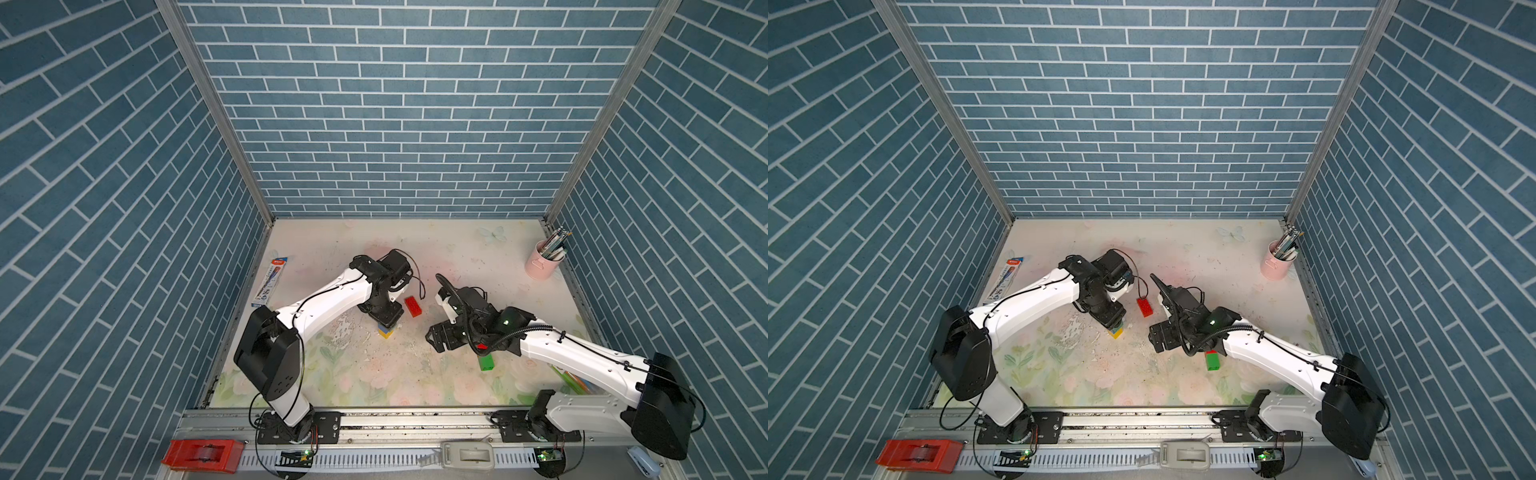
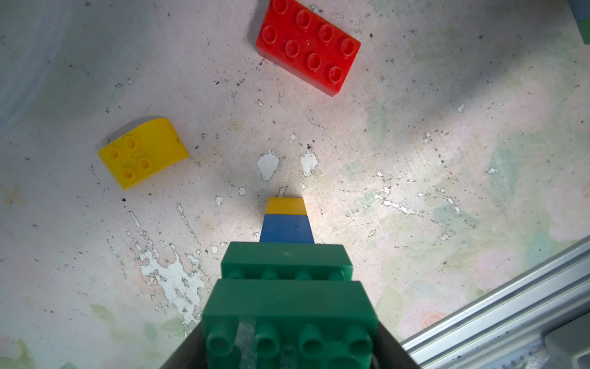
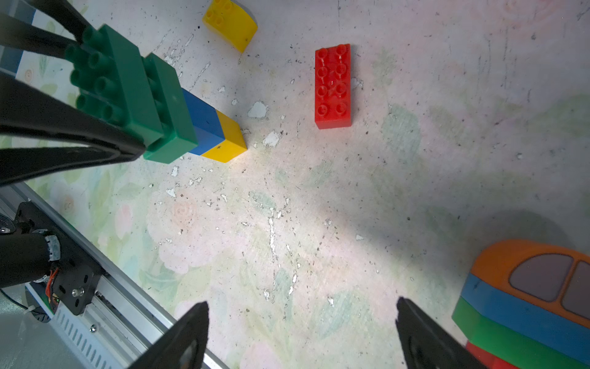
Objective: Assemble an ice cream with lego
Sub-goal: Assemble the lego brick with the lego brick.
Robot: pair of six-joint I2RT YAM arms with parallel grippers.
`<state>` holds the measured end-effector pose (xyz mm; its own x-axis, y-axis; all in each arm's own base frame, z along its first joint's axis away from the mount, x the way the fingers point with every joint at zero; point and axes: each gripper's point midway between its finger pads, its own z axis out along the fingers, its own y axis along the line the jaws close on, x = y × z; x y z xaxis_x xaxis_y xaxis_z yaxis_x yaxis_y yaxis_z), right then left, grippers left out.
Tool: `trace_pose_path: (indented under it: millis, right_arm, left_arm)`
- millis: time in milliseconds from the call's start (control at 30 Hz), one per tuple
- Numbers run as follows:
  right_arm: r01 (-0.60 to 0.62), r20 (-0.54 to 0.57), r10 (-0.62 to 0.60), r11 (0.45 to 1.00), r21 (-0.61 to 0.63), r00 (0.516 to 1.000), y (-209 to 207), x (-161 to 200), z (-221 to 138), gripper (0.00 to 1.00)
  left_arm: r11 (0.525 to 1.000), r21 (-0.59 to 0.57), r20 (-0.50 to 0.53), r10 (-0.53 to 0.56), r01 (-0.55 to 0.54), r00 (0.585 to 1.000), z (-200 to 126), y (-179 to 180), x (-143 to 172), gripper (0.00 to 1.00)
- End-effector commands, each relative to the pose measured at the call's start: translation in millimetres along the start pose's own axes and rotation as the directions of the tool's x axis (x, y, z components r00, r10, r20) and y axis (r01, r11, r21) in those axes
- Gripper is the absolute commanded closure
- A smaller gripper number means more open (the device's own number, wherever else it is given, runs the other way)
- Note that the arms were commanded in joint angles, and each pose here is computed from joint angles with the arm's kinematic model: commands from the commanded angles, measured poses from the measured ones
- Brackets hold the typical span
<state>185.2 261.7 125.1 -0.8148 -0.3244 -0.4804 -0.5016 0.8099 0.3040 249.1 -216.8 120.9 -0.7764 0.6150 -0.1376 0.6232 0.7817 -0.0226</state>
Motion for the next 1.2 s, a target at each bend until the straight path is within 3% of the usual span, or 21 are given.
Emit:
trace_pose_path:
  millis: [0, 700, 933, 1033, 1167]
  right_arm:
    - [-0.038, -0.011, 0.038, 0.999, 0.016, 0.999, -5.0, 4.0, -0.8, 0.07]
    - [-0.030, -0.016, 0.030, 0.999, 0.013, 0.999, -3.5, 2.3, -0.4, 0.07]
    - [-0.031, -0.010, 0.031, 0.999, 0.019, 0.999, -4.6, 0.5, -3.1, 0.07]
    - [-0.033, -0.009, 0.033, 0.999, 0.020, 0.999, -5.3, 0.1, -3.7, 0.08]
    - [-0.030, -0.014, 0.031, 0.999, 0.020, 0.999, -5.4, 0.7, -2.8, 0.08]
  left_arm:
    - [1.000, 0.004, -0.046, -0.008, 0.009, 0.999, 8.4, 0.9, 9.0, 0.52]
    - [1.000, 0.008, -0.130, 0.005, -0.004, 0.992, 20.3, -2.6, 25.5, 0.56]
    - [1.000, 0.013, -0.198, 0.023, -0.021, 0.980, 30.4, -7.8, 30.8, 0.61]
    - [1.000, 0.009, -0.202, 0.002, 0.000, 0.979, 33.3, -8.2, 32.4, 0.67]
    - [0.999, 0.026, -0.200, -0.036, 0.042, 0.979, 36.1, -12.0, 33.1, 0.68]
